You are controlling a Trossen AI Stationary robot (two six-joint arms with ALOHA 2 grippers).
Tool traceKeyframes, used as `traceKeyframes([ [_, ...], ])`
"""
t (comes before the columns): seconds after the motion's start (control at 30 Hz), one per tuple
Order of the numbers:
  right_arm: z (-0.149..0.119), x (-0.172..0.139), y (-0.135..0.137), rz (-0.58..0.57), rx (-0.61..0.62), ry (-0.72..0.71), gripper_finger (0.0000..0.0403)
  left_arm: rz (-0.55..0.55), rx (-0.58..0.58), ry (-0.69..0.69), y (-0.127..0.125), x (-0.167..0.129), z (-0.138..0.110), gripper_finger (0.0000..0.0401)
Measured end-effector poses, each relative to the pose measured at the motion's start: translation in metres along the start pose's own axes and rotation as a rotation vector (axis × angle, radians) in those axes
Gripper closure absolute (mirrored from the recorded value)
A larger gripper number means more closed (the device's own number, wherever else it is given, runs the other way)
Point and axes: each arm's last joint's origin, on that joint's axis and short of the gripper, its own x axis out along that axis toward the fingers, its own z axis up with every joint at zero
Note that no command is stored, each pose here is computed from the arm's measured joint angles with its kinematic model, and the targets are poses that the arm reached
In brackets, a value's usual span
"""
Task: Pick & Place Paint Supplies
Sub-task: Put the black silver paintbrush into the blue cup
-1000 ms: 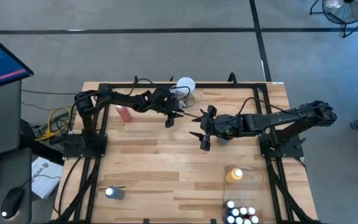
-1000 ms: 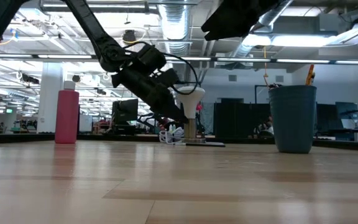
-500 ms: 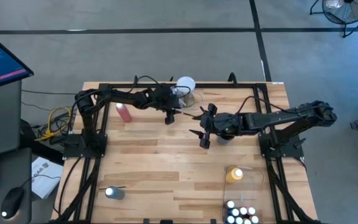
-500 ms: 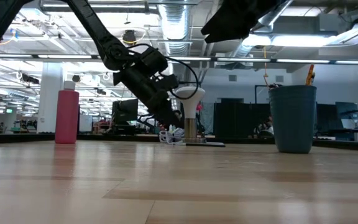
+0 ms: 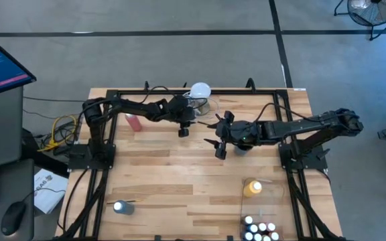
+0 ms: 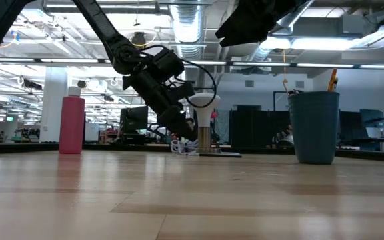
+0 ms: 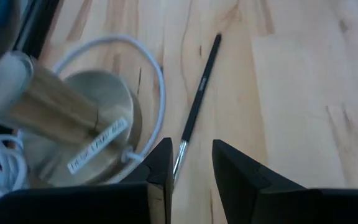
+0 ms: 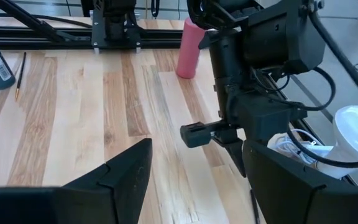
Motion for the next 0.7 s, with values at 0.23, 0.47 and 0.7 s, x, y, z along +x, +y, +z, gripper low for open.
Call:
traceKeyframes([
  [0.23,0.0,0.0,0.0,0.003,0.008,0.0,0.0159,-0.053,-0.002,0.038,-0.004,0.022,-0.011,0.0325],
  [0.47,0.0,0.0,0.0,0.003,0.015,0.005,0.0159,-0.037,0.014,0.05,-0.009,0.04,-0.007,0.0325],
  [0.7,-0.003,0.0,0.0,0.001,0.006,0.03,0.0159,-0.025,0.02,0.073,-0.009,0.037,-0.006,0.0325],
])
